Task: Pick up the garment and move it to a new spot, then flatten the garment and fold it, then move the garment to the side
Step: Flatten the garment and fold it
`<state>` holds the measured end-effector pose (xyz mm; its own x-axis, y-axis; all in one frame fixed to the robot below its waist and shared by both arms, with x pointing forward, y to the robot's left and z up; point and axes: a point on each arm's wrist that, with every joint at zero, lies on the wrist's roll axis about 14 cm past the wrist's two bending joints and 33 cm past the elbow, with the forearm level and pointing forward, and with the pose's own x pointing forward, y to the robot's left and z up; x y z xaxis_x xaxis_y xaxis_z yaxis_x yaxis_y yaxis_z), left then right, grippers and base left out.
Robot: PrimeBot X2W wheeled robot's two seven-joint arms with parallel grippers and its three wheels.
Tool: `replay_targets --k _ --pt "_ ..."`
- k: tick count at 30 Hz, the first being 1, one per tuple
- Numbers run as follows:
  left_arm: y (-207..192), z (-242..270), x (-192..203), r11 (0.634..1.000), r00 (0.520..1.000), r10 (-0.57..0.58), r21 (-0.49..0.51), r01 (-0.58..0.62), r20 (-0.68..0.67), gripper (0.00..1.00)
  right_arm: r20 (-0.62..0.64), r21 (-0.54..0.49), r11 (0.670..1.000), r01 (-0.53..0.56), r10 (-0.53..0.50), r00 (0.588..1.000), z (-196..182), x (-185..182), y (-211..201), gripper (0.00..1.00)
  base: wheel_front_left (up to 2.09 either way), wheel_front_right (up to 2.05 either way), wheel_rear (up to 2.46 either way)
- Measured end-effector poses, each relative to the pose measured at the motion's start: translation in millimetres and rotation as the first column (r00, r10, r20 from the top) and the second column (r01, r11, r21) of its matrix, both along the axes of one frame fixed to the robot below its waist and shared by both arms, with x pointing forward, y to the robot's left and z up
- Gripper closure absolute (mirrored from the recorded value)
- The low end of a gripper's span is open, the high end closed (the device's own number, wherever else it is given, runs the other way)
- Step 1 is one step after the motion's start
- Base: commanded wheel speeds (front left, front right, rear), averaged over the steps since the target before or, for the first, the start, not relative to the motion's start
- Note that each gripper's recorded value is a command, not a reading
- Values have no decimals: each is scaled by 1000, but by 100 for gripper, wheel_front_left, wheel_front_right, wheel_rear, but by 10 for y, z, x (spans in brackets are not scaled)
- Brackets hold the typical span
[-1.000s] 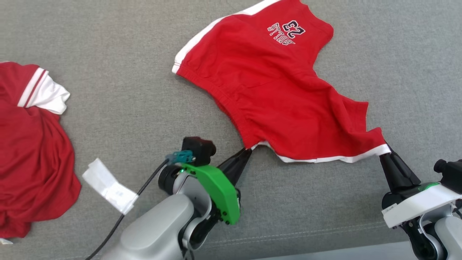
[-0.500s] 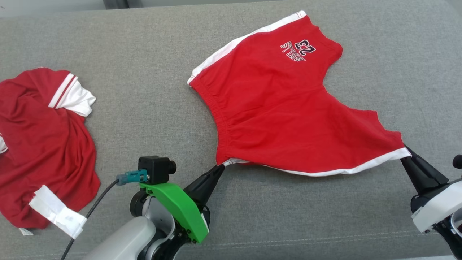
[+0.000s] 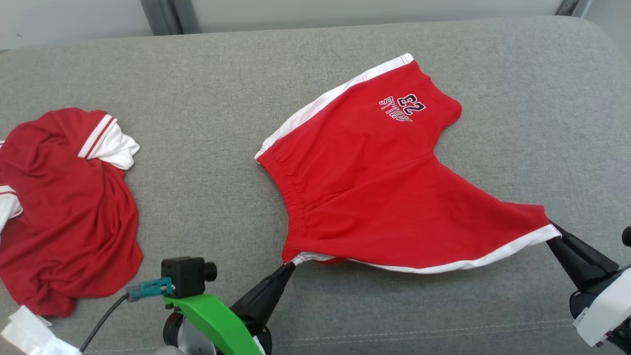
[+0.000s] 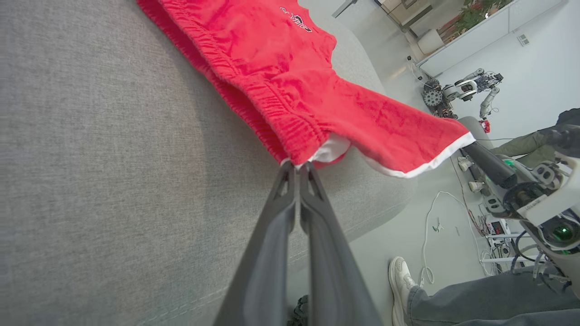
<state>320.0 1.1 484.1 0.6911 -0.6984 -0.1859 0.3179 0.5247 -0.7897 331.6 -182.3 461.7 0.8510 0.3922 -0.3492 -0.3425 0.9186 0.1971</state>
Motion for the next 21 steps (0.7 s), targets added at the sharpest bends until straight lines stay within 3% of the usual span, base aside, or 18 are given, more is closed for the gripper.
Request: replay_targets --k 10,21 --pt "61 79 -253 996 997 25 -88 -32 -80 100 3 -16 998 67 -67 998 261 -128 -168 100 0 0 0" --pt "81 159 -195 992 995 22 -125 -33 -94 100 -21 28 999 -21 22 1000 348 -72 69 100 0 0 0"
